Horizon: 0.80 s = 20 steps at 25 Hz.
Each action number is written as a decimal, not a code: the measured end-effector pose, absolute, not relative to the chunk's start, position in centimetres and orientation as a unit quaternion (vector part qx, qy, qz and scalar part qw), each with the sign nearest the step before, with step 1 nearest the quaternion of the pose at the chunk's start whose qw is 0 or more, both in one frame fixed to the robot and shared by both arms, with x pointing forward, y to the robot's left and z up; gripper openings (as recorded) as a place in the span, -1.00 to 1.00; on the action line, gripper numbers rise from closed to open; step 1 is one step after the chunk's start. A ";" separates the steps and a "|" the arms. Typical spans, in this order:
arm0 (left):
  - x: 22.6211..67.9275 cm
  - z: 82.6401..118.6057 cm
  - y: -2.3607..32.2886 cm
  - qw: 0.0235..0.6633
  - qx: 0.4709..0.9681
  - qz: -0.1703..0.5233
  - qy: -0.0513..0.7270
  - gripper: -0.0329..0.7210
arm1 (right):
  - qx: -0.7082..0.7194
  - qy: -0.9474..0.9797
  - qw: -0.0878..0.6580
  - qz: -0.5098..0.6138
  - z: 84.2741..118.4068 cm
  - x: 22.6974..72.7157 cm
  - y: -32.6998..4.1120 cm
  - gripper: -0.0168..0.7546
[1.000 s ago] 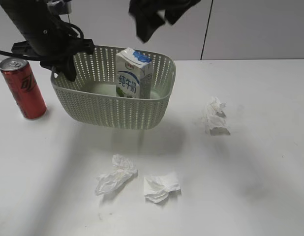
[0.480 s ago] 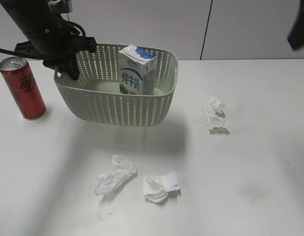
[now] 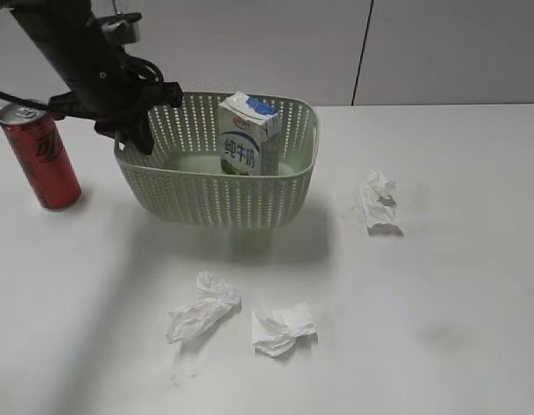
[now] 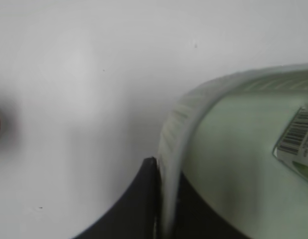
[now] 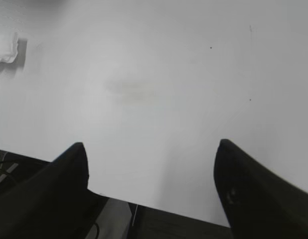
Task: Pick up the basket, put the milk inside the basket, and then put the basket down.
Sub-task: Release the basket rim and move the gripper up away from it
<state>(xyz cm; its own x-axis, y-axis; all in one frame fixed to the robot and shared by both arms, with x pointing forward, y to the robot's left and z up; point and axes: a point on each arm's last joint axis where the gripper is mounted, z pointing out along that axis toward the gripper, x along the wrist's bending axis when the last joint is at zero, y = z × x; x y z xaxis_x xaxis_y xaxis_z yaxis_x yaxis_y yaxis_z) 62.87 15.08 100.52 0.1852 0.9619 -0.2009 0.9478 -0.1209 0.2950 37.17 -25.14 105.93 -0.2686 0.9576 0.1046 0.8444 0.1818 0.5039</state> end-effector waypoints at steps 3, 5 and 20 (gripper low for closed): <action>63.4 99.3 14.9 0.177 0.747 0.018 0.640 -0.91 | 0.591 0.753 0.124 0.260 105.4 35.1 -25.7 0.59; 63.7 98.3 14.8 0.175 0.746 0.018 0.642 -0.91 | 0.587 0.749 0.135 0.276 105.5 34.0 -26.0 0.59; 65.1 94.7 14.2 0.181 0.734 0.011 0.654 -0.17 | 0.574 0.735 0.165 0.319 106.4 32.1 -26.5 0.58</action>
